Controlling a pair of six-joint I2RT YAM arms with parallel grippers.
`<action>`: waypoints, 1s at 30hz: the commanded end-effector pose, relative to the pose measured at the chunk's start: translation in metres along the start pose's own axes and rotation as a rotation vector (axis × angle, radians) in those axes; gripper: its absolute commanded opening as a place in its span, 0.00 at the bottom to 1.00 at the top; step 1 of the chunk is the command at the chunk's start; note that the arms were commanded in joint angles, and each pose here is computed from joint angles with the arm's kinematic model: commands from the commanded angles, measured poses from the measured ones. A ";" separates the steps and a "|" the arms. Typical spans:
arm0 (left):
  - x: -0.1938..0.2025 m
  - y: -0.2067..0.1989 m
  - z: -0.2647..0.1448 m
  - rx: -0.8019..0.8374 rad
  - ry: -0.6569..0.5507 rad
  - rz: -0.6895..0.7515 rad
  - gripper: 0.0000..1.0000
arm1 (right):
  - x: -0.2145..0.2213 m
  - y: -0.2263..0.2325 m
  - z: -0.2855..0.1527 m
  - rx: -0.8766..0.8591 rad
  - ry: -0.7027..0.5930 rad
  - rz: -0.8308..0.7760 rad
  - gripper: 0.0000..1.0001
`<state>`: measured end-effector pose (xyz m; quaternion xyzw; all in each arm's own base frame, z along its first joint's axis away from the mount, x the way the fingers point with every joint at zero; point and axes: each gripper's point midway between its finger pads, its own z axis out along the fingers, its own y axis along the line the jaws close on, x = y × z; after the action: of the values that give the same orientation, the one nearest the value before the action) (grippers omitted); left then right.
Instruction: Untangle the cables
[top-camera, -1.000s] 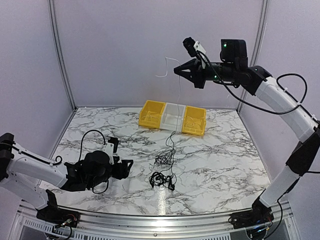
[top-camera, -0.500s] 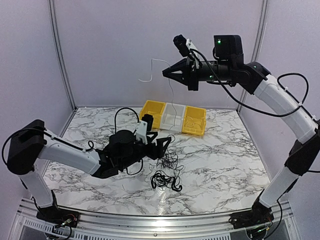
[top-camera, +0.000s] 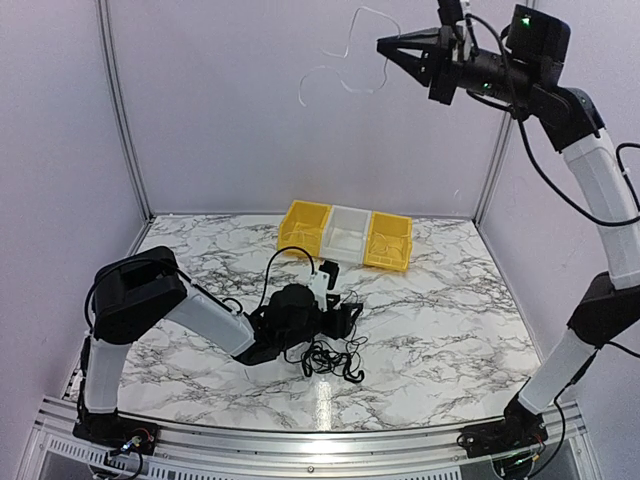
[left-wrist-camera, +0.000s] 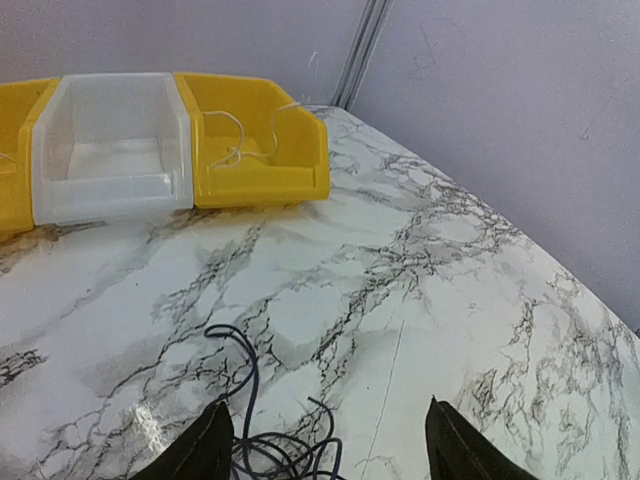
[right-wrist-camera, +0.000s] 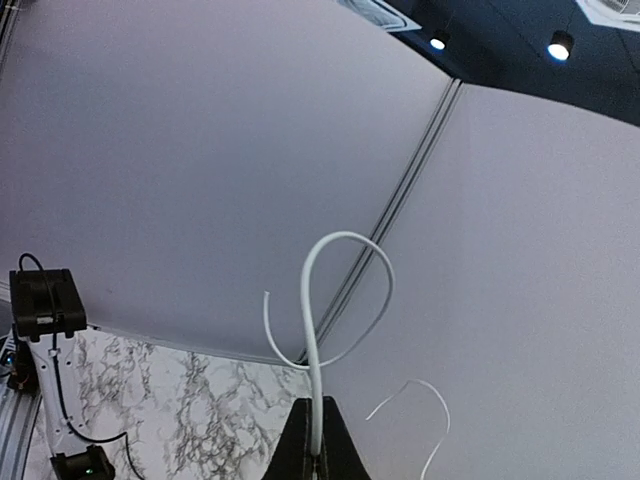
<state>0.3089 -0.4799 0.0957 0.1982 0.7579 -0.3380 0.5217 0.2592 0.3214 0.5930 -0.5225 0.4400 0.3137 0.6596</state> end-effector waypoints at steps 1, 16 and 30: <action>0.005 -0.001 -0.009 0.035 0.000 -0.095 0.68 | -0.015 -0.026 -0.011 0.101 -0.019 -0.064 0.00; -0.050 0.022 -0.141 -0.011 -0.116 -0.125 0.73 | 0.155 -0.059 0.039 0.220 0.257 0.067 0.00; -0.050 0.057 -0.201 -0.110 -0.164 -0.154 0.73 | 0.291 -0.104 0.105 0.295 0.392 0.078 0.00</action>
<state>0.2332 -0.2979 0.1656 0.0840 0.7449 -0.3591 0.5560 0.4684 0.3850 0.3595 -0.4761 0.6356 0.1974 0.5748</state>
